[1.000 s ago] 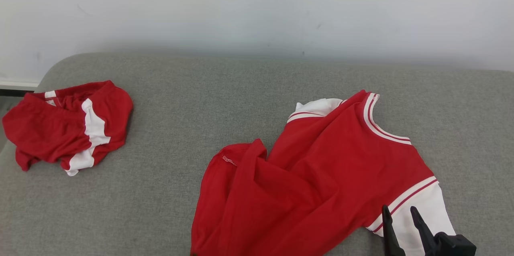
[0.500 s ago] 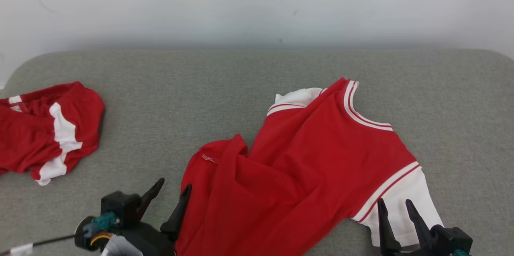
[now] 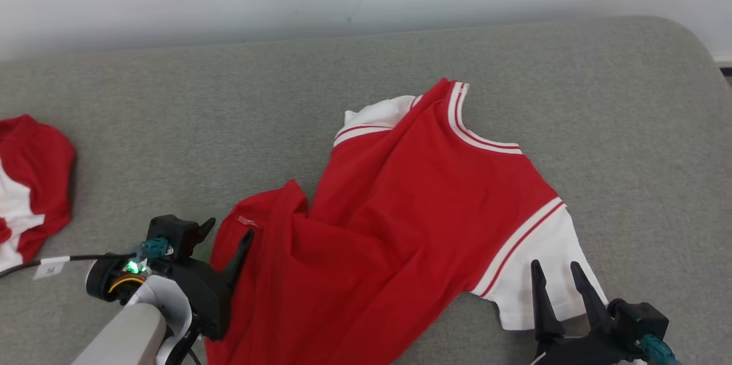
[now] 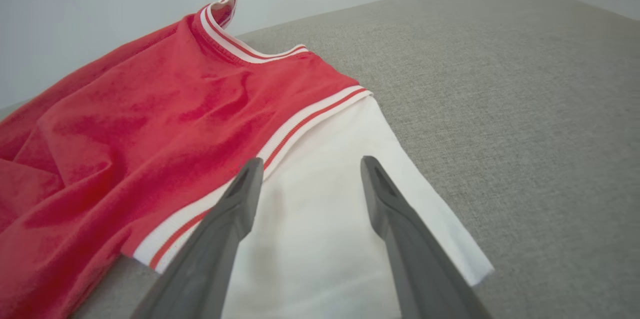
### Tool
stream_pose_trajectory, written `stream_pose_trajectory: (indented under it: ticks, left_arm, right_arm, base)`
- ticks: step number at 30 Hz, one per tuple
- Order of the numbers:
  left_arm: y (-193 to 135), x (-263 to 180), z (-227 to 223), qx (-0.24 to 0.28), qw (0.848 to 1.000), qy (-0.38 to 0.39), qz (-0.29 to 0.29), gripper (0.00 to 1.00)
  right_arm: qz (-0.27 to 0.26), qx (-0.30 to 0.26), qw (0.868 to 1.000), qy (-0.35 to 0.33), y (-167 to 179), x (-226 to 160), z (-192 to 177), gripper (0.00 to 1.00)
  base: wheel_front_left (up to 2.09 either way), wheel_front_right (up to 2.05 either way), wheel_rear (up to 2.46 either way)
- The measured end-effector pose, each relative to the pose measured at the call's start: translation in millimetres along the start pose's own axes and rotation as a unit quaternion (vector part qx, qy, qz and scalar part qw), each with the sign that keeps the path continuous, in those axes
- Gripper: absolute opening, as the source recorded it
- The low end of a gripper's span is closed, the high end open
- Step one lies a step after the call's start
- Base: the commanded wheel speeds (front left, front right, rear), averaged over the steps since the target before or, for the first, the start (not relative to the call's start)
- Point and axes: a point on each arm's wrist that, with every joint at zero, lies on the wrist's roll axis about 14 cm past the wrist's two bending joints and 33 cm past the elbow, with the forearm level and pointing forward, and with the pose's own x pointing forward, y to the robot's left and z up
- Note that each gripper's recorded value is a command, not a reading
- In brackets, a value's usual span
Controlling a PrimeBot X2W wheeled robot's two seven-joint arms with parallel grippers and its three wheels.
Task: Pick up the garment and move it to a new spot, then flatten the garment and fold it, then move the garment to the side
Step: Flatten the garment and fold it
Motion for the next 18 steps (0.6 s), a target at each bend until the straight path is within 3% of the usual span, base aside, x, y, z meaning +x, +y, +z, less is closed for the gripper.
stream_pose_trajectory:
  ticks: [3, 4, 5, 6, 12, 18]
  left_arm:
    - [-4, 10, -10, 0.011, 0.999, 0.028, -0.012, 1.00]
    - [-7, 13, -13, 0.016, 0.999, 0.036, -0.018, 0.76]
    - [-10, 16, -12, 0.020, 0.999, 0.033, -0.024, 0.27]
    - [-11, 19, -8, 0.020, 0.999, 0.026, -0.026, 0.00]
    - [-9, 31, 12, 0.056, 0.998, 0.011, -0.038, 0.00]
    - [5, 51, 85, 0.099, 0.992, -0.062, -0.039, 0.00]
  right_arm:
    - [-0.015, 0.001, 1.000, 0.002, -9, -4, -1, 1.00]
    - [-0.018, 0.001, 1.000, 0.002, -12, -5, -2, 1.00]
    - [-0.023, 0.001, 1.000, 0.002, -15, -6, -2, 1.00]
    - [-0.025, 0.001, 1.000, 0.002, -16, -7, -2, 1.00]
    - [-0.029, 0.001, 1.000, 0.005, -19, -6, -3, 1.00]
    - [-0.021, -0.002, 1.000, -0.002, -14, 6, 2, 1.00]
  base:
    - [0.00, 0.00, 0.00]
    - [0.00, 0.00, 0.00]
    - [0.00, 0.00, 0.00]
    - [0.00, 0.00, 0.00]
    - [0.00, 0.00, 0.00]
    - [0.00, 0.00, 0.00]
